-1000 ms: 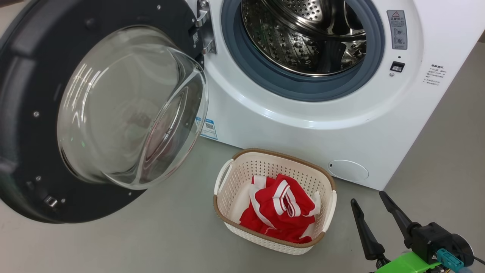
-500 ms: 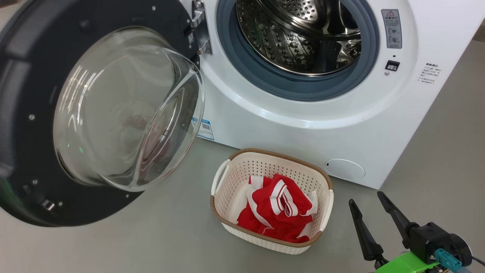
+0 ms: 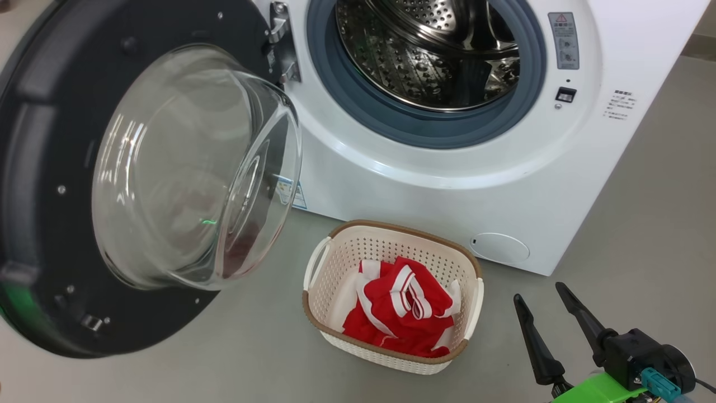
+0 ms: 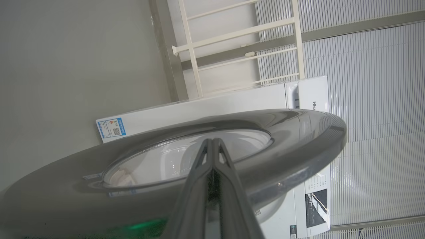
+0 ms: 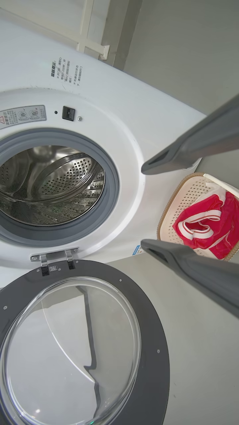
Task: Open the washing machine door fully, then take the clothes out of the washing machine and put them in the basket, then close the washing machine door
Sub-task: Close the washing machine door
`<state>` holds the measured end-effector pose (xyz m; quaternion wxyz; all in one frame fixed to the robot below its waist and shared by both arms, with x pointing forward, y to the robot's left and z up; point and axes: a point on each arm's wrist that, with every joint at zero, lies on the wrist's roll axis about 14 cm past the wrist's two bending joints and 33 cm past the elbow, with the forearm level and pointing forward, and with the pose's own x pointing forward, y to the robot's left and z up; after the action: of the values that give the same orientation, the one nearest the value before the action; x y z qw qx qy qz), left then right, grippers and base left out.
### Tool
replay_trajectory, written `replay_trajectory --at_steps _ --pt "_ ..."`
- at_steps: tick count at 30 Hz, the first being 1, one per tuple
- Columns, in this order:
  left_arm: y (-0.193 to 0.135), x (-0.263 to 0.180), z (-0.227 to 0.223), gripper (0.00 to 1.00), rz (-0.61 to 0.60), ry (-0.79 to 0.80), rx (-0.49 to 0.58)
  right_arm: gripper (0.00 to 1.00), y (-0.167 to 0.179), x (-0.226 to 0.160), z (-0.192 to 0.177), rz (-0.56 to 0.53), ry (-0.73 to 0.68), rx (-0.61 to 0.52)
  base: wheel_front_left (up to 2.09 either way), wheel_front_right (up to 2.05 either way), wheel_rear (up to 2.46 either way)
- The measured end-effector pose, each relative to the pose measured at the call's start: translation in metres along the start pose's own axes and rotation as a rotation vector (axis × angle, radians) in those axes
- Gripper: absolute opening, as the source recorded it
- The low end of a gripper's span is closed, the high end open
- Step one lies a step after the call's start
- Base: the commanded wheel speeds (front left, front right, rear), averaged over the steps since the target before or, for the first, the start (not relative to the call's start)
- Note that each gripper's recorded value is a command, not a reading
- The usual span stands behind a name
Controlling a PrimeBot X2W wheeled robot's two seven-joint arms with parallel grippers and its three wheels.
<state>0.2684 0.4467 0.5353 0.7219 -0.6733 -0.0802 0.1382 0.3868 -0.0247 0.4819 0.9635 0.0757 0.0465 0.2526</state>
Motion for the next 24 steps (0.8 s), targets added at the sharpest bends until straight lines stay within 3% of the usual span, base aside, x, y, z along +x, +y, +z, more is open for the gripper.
replay_trajectory --at_steps 10,24 --pt "0.005 -0.004 -0.043 0.0 -0.026 0.168 -0.018 1.0 -0.008 -0.002 0.005 -0.026 -0.03 0.003 0.0 0.0 0.0" --pt "-0.001 -0.007 -0.078 0.0 -0.058 0.27 -0.023 1.0 -0.017 -0.003 0.0 -0.052 -0.027 0.012 0.0 0.0 0.0"
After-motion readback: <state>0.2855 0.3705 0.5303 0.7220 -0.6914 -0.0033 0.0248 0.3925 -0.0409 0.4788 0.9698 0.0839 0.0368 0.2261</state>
